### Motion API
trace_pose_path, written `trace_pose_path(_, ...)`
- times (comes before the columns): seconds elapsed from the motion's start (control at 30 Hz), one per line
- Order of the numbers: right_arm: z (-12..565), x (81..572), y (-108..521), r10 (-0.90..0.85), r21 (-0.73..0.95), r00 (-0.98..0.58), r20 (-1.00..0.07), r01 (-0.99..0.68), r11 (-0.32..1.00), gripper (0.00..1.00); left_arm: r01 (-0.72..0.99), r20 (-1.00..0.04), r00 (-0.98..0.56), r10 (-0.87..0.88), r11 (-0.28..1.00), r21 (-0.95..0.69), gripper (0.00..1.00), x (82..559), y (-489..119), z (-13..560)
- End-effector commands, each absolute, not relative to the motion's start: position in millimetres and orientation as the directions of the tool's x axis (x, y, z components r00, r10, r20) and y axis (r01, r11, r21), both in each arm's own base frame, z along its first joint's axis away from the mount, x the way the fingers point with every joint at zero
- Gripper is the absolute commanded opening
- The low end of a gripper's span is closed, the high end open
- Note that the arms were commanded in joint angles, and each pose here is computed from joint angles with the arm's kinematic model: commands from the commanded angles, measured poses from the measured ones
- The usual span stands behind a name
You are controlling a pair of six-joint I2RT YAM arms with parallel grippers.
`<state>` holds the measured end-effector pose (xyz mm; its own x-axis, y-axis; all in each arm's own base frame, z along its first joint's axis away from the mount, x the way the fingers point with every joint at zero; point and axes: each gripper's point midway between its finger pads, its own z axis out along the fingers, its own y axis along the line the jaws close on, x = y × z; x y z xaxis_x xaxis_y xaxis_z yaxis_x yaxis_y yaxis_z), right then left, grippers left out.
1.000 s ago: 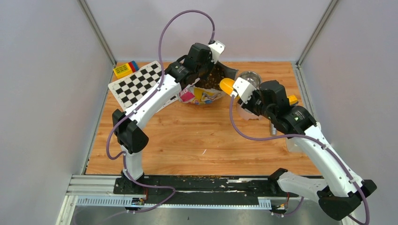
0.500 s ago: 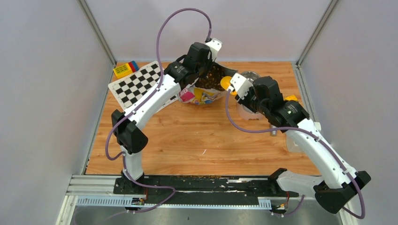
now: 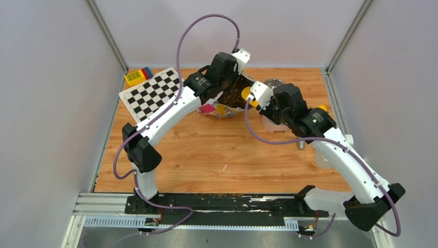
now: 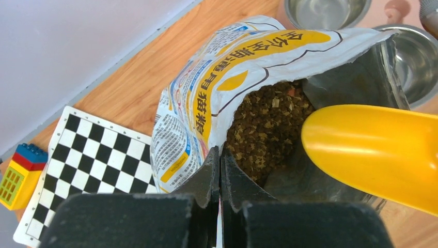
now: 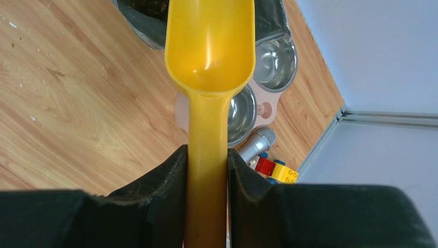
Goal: Serve the pet food
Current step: Collect the pet food from the pet food bag.
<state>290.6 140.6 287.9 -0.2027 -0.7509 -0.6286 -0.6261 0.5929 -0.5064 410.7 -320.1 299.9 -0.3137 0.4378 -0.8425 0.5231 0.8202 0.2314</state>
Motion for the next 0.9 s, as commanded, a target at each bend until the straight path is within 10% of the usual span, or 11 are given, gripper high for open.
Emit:
trace_pose_path(0.0,280,285,137,-0.771,-0.526,-0.215,-0.599,-0.621,0.581,0.00,0.563,-0.886,-0.256,0.387,0.805,0.188,0.00,388,-326,336)
trace_pose_path(0.87,231,271,135,-0.912,-0.619,-0.207,-0.353,-0.679,0.394,0.00,0.609,-0.855,-0.257,0.450,0.763,0.219,0.00,355,-351,311)
